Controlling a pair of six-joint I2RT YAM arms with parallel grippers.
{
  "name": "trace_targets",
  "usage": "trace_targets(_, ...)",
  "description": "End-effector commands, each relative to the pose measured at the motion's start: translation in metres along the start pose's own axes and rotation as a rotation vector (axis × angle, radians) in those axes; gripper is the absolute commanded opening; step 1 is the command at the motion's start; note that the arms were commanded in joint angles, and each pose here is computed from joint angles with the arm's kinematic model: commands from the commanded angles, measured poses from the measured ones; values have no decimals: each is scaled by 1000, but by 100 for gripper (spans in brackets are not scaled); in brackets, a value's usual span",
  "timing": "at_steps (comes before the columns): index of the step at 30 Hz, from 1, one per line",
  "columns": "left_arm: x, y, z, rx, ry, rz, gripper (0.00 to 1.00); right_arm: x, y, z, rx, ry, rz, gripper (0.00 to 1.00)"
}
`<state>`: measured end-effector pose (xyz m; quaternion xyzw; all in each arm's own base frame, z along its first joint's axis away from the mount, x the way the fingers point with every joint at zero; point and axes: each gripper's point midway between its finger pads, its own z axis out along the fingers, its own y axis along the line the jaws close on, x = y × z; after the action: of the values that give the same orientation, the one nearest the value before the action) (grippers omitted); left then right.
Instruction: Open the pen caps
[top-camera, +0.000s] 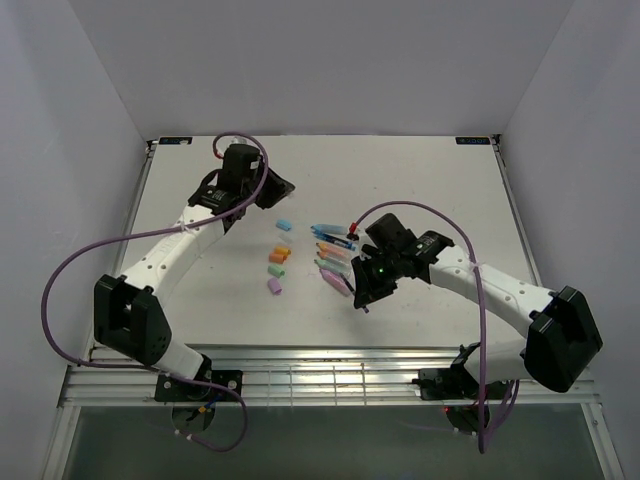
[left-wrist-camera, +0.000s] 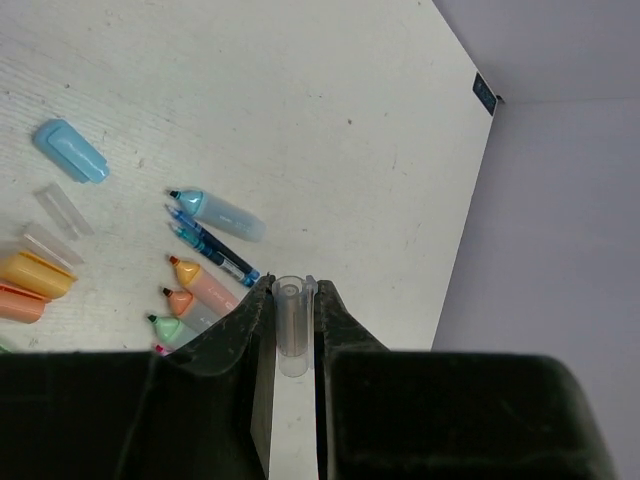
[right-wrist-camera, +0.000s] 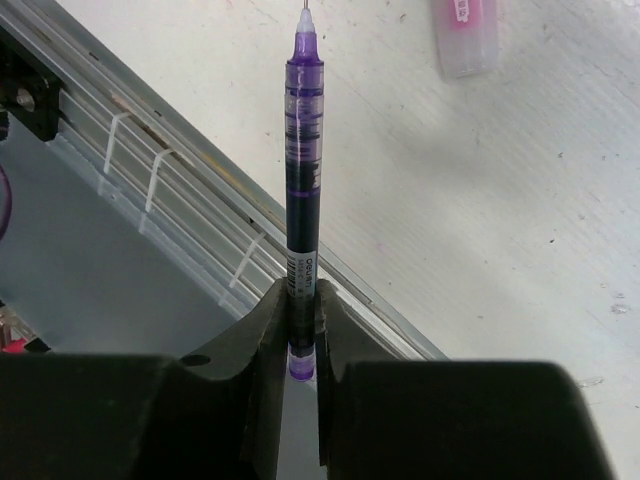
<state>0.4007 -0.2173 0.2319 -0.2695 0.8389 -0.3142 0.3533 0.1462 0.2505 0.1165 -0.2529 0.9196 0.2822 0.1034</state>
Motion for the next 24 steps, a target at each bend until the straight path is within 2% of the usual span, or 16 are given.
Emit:
trace_targets(1, 2, 1, -26, 17, -12, 65, 0, -8, -2, 0, 13, 2, -52, 8)
trace_targets(3, 8, 12, -44, 6, -9, 69, 0, -11, -1, 5, 3, 19, -77, 8)
trace_targets(4, 23, 39, -46, -57, 28, 69, 0, -14, -1, 11, -6, 35, -78, 8)
trace_targets(6, 32, 56, -66, -80, 37, 56, 0, -15, -4, 20, -7, 61, -87, 8)
trace_targets(8, 56, 97, -76, -171, 94, 45, 0, -18, -4, 26, -9, 67, -109, 8)
trace_targets(10, 67, 118, -93, -212, 107, 27, 0, -17, -6, 34, -9, 85, -117, 8)
trace_targets(14, 100, 164, -103, -305, 182, -26, 0, -18, -6, 50, -18, 111, -132, 8)
trace_targets(18, 128, 189, -103, -363, 273, -70, 0, -23, -6, 69, -19, 126, -175, 8)
trace_targets(24, 149, 207, -93, -404, 333, -133, 0, -31, -8, 89, -9, 147, -215, 8)
